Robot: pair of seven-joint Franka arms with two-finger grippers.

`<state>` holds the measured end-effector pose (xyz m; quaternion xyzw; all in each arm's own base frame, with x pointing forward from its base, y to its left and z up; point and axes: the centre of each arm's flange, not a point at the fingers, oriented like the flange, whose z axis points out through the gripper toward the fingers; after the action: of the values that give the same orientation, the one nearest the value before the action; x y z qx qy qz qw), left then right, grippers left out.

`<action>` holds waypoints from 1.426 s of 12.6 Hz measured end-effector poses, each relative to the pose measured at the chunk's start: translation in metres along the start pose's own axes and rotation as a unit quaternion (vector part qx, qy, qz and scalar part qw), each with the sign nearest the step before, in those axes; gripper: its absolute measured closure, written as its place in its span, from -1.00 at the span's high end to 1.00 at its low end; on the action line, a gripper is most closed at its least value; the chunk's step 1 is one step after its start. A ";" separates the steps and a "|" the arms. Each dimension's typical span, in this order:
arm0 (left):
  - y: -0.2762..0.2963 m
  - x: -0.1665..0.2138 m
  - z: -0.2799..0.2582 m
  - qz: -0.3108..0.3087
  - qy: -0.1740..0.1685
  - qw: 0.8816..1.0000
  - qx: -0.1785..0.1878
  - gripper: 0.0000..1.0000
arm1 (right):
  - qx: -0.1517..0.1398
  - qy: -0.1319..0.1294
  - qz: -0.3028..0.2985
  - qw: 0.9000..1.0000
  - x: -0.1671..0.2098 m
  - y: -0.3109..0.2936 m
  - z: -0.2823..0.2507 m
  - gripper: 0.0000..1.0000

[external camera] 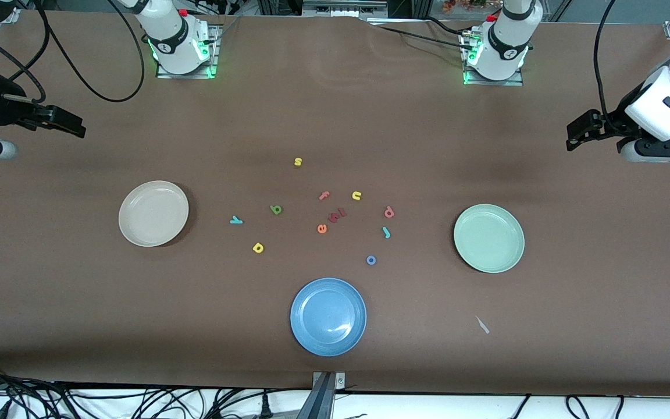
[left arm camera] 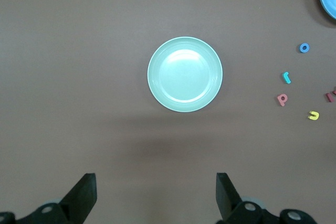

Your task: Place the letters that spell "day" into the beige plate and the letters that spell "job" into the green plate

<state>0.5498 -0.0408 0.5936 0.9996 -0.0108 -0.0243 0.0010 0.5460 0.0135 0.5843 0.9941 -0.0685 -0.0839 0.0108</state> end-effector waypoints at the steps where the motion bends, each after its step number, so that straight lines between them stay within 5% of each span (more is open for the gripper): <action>1: 0.000 0.000 0.000 0.000 0.000 1.000 0.000 1.00 | 0.000 0.000 0.000 1.000 0.000 0.000 0.000 1.00; 18: 0.000 0.000 0.000 0.000 0.000 1.000 0.000 1.00 | -0.002 -0.005 -0.006 1.000 0.002 -0.007 0.005 1.00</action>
<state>0.5498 -0.0403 0.5936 0.9997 -0.0104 -0.0243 0.0010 0.5484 0.0198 0.5786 0.9940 -0.0628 -0.0891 0.0119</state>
